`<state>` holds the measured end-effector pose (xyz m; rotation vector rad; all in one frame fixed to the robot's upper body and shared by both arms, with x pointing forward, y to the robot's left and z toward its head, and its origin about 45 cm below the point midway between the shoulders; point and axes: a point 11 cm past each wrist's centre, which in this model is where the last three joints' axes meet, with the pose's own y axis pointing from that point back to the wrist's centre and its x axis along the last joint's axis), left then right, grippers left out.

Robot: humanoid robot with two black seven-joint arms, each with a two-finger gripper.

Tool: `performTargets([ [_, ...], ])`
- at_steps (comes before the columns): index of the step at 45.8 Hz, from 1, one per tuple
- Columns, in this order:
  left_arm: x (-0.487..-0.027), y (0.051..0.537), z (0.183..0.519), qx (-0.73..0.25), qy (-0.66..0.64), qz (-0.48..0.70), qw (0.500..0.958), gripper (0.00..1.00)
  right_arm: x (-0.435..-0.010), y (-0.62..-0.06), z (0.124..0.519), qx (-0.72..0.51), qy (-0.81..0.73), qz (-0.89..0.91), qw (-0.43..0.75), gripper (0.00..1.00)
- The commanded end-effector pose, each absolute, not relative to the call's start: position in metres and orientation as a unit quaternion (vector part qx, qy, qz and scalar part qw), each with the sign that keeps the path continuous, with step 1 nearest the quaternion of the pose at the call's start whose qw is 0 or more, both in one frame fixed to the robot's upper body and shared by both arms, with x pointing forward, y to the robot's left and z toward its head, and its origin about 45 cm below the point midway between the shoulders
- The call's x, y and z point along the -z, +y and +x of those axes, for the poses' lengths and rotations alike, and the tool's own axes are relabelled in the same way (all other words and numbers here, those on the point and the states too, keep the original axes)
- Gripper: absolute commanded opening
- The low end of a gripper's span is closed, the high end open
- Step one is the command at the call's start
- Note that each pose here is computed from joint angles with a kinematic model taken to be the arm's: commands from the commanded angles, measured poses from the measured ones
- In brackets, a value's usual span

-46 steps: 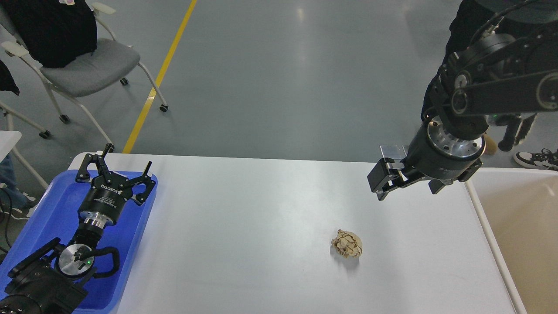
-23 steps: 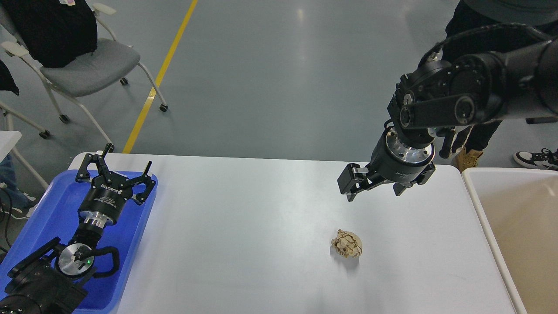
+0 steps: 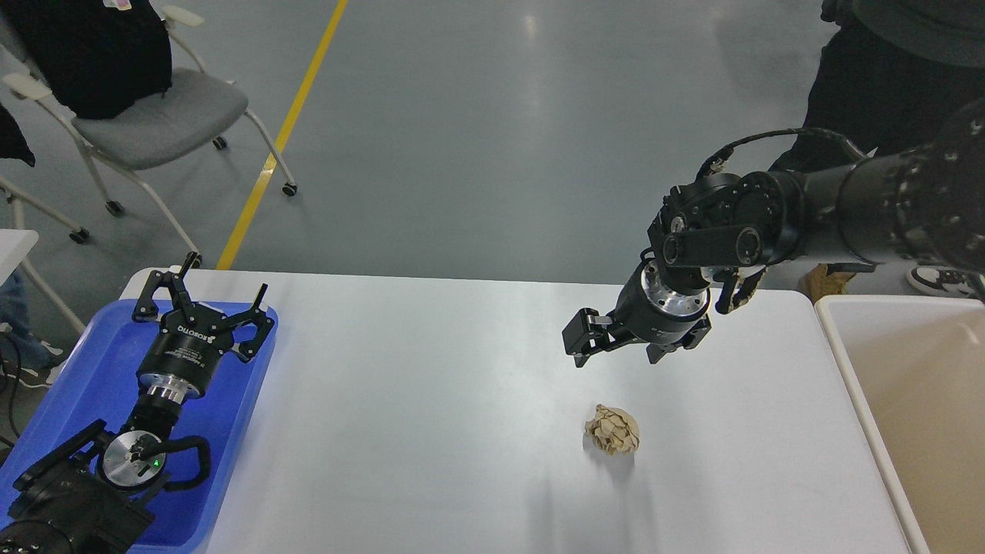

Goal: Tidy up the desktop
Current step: 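Move the open right gripper toward the crumpled beige scrap, then lower the right gripper over the beige scrap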

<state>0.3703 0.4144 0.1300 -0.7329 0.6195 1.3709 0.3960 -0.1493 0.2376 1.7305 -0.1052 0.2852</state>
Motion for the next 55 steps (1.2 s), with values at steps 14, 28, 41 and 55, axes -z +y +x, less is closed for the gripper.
performTargets([
  [14,-0.13,0.415,0.371,-0.608,0.274,-0.325,0.67,0.99,-0.151,-0.183,0.392,-0.118,-0.057,0.746,0.652,1.0],
  [28,-0.13,0.414,0.371,-0.608,0.275,-0.326,0.67,0.99,-0.131,-0.184,0.39,-0.113,-0.064,0.752,0.647,1.0],
  [41,-0.13,0.414,0.371,-0.608,0.275,-0.326,0.67,0.99,-0.12,-0.194,0.392,-0.113,-0.073,0.747,0.651,1.0],
  [55,-0.13,0.414,0.371,-0.608,0.275,-0.326,0.67,0.99,-0.116,-0.18,0.389,-0.102,-0.078,0.766,0.63,1.0],
])
